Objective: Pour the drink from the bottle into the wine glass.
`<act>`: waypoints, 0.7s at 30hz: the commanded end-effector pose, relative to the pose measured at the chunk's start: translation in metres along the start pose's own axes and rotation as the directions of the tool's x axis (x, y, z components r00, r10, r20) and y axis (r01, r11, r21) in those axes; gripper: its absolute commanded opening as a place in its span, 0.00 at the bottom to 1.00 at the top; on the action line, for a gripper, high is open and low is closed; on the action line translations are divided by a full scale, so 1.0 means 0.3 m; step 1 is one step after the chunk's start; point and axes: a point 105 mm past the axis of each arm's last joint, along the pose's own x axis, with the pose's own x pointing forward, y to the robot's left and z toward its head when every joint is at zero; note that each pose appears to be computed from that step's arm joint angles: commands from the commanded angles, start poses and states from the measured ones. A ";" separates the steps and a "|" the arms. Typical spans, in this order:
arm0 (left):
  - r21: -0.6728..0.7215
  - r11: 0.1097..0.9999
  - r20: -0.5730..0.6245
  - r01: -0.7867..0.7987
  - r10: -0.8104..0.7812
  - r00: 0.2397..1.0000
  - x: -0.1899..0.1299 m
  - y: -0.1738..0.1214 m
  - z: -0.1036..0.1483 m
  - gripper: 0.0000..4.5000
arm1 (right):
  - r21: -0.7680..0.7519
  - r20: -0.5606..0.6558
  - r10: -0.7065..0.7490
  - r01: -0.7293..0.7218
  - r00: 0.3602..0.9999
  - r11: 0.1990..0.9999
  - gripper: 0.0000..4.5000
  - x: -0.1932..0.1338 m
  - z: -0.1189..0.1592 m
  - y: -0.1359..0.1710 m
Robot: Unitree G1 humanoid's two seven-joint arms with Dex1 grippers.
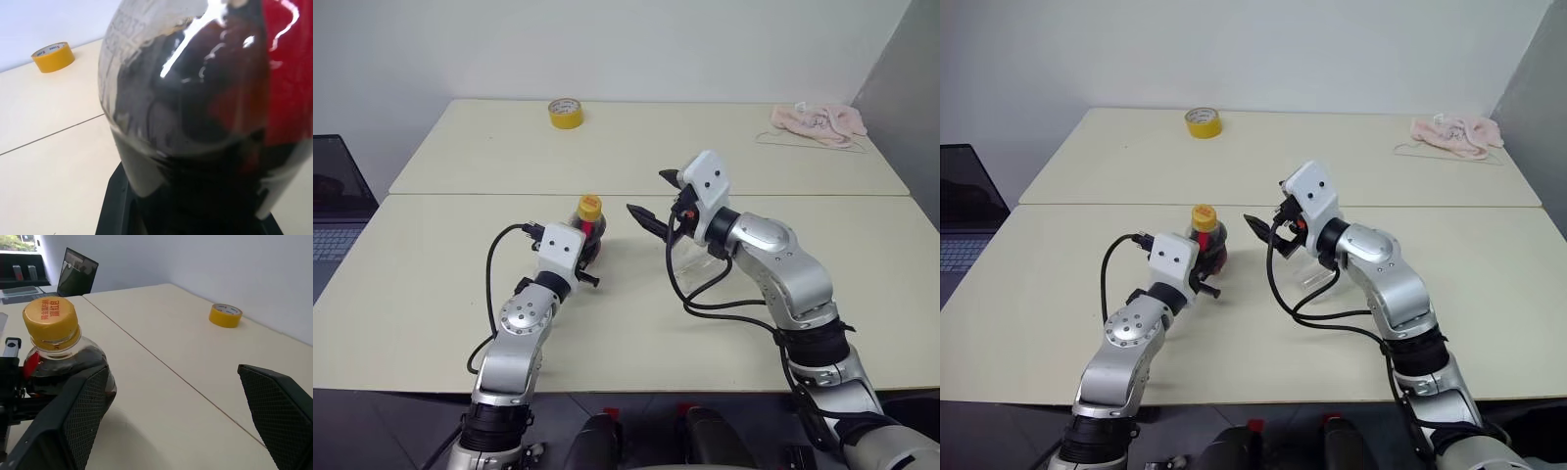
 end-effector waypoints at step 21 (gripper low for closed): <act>0.026 1.000 0.099 0.005 -0.008 0.995 0.004 -0.001 0.082 0.17 | 0.038 0.120 0.095 -0.100 0.988 0.994 1.00 0.124 0.122 0.158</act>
